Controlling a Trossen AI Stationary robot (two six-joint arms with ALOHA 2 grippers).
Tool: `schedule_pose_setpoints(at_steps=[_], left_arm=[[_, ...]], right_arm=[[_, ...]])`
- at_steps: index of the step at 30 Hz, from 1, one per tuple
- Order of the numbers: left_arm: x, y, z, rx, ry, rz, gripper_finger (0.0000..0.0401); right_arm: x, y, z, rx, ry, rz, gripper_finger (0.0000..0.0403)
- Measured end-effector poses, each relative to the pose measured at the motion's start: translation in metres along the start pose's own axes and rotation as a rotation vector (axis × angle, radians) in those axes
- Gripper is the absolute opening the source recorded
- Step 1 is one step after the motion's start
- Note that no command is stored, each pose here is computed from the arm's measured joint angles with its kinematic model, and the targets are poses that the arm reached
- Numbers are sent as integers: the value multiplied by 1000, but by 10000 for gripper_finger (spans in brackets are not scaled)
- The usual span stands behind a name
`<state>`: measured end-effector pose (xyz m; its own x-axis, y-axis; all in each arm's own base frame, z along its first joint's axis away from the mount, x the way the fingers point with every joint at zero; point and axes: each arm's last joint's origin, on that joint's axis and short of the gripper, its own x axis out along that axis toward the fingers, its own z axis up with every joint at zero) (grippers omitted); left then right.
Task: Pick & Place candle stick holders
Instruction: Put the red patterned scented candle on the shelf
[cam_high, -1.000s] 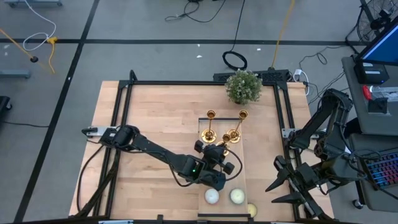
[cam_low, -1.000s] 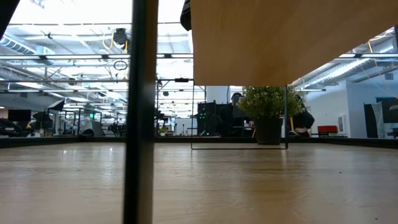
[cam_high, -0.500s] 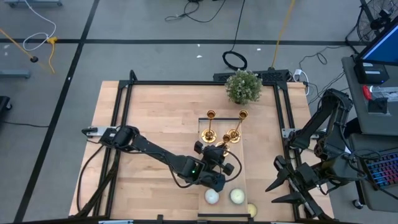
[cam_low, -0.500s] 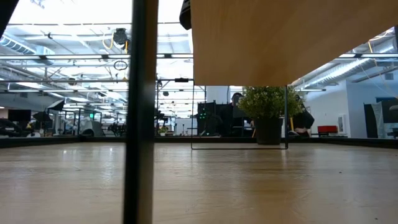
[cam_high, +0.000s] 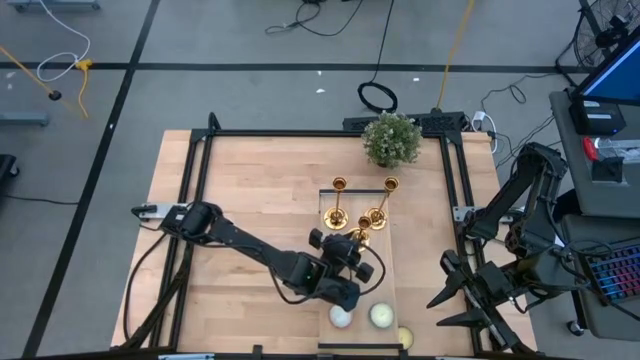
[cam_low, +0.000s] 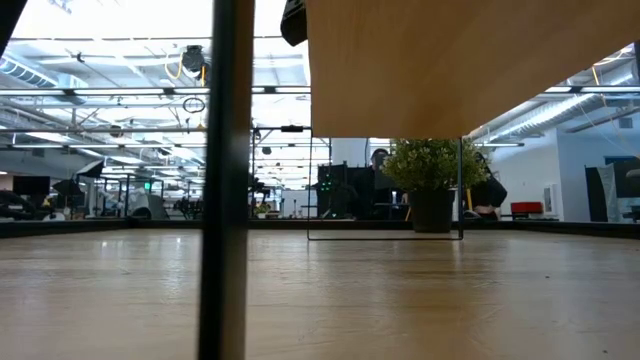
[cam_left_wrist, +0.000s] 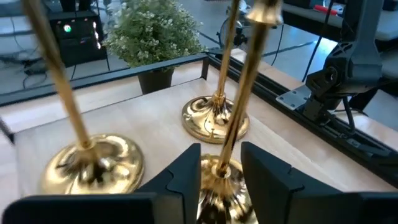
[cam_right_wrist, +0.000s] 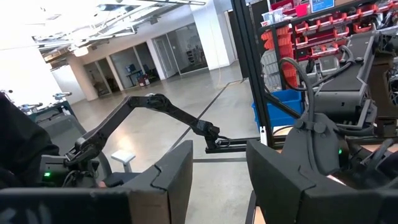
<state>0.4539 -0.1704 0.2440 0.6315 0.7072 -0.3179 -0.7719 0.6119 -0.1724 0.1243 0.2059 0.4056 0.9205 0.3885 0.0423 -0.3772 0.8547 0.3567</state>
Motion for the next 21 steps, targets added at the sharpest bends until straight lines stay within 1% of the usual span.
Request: schedule_pose_setpoints(at_steps=[6,8,12,17,21], left_arm=[[-8,8,-3,-25,27,33,123],[-12,8,-1,-51,27,30,123],[-24,9,5,-62,22,16,122],[-38,7,6,-60,56,-25,122],[-50,4,4,-57,140,-90,122]], right_arm=[[0,0,0,0,0,0,146],[0,0,0,0,0,0,146],[0,0,0,-1,0,0,146],[0,0,0,-4,1,0,146],[0,0,0,-4,1,0,146]])
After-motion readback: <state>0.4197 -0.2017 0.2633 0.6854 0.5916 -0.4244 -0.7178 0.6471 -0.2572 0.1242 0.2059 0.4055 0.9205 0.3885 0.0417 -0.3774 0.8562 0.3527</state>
